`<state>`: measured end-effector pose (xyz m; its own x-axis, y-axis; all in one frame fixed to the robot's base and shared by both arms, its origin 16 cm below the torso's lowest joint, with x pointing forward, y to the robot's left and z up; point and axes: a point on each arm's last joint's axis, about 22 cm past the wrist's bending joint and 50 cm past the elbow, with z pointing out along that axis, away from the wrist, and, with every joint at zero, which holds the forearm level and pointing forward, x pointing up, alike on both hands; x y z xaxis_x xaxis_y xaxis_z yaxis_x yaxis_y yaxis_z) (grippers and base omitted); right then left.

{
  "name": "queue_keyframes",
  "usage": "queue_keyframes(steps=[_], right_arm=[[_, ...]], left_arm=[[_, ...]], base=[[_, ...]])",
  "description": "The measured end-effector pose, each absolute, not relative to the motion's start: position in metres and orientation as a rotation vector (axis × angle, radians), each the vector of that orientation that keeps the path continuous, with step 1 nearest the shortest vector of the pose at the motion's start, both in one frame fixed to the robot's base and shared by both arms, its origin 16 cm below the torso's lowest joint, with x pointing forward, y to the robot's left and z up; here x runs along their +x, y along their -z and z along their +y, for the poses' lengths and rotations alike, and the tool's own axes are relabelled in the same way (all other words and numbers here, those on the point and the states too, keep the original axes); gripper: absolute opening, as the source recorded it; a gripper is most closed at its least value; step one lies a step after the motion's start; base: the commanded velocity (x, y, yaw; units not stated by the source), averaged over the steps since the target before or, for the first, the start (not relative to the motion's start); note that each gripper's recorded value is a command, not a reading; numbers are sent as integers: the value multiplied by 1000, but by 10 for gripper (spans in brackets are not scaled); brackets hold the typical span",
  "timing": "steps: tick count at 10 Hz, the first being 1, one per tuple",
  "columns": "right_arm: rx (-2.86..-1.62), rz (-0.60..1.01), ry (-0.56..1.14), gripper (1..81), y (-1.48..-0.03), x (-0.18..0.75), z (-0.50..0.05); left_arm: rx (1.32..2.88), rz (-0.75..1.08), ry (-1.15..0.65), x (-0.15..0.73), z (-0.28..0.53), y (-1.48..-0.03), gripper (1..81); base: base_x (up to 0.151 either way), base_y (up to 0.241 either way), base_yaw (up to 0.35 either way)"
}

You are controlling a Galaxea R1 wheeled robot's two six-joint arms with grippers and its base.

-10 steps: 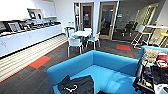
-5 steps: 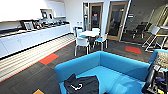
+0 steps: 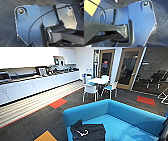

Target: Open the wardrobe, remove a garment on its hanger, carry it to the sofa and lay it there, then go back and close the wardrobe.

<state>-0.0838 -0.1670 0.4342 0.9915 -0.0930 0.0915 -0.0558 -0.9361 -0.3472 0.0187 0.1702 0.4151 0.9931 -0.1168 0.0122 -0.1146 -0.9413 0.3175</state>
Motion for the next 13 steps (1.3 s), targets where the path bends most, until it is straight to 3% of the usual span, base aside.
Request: queue_keyframes(steps=[13], right_arm=[[-2795, 102, 145, 811, -432, -82, -171]], left_arm=[[2807, -209, 4, 18, 167, -415, 811]], base=[[0, 0, 276]])
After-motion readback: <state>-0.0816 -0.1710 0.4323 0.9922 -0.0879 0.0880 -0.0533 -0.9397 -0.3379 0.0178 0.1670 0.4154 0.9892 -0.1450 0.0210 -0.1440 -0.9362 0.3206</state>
